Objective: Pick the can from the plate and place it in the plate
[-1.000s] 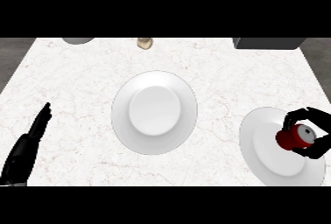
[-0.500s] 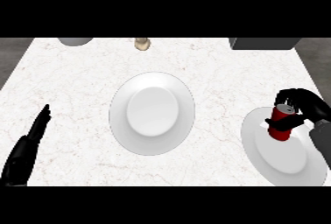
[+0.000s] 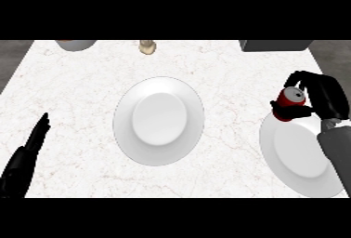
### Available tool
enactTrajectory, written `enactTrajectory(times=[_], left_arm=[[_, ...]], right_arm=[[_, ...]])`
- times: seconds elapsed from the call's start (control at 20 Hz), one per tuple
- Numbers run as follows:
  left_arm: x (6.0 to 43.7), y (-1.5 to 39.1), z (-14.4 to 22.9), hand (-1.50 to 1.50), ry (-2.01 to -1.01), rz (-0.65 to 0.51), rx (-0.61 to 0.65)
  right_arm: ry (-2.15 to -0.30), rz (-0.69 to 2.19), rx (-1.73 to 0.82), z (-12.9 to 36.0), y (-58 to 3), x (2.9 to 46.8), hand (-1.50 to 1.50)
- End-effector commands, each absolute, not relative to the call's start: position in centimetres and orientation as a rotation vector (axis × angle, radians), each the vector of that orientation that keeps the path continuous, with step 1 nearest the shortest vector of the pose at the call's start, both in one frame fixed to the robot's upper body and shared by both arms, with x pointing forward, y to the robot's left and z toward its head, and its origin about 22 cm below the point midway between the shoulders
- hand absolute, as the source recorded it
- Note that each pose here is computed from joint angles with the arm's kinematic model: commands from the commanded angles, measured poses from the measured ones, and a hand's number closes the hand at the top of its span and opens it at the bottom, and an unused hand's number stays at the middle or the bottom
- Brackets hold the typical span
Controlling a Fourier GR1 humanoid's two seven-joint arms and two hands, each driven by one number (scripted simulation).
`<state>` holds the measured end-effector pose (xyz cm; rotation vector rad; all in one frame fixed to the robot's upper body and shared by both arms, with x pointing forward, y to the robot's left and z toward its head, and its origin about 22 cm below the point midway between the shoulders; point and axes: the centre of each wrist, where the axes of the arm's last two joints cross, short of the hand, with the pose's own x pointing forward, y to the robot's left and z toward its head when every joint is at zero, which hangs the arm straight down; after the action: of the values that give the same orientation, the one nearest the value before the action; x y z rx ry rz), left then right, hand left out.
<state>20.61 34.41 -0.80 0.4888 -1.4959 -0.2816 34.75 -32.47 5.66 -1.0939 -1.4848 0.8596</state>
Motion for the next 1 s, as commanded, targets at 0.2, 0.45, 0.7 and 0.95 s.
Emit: enactTrajectory(times=[0.2, 0.45, 0.7, 0.95], left_arm=[[20.9, 34.3, -0.6, 0.00, -1.490, -0.274, 0.500], [21.7, 33.8, -1.0, 0.00, -1.505, -0.296, 0.497], [21.1, 34.7, -0.7, 0.00, -1.509, -0.285, 0.451], [22.6, 33.1, -1.0, 0.00, -1.511, -0.294, 0.476]], right_arm=[[-1.847, 0.858, -0.839, 11.0, -25.3, 30.8, 1.50], [-1.884, 0.892, -0.810, 15.8, -20.6, 28.2, 1.50], [-1.898, 0.874, -0.728, 16.4, -15.6, 28.3, 1.50], [-1.822, 0.889, -0.675, 16.0, -7.8, 30.3, 1.50]])
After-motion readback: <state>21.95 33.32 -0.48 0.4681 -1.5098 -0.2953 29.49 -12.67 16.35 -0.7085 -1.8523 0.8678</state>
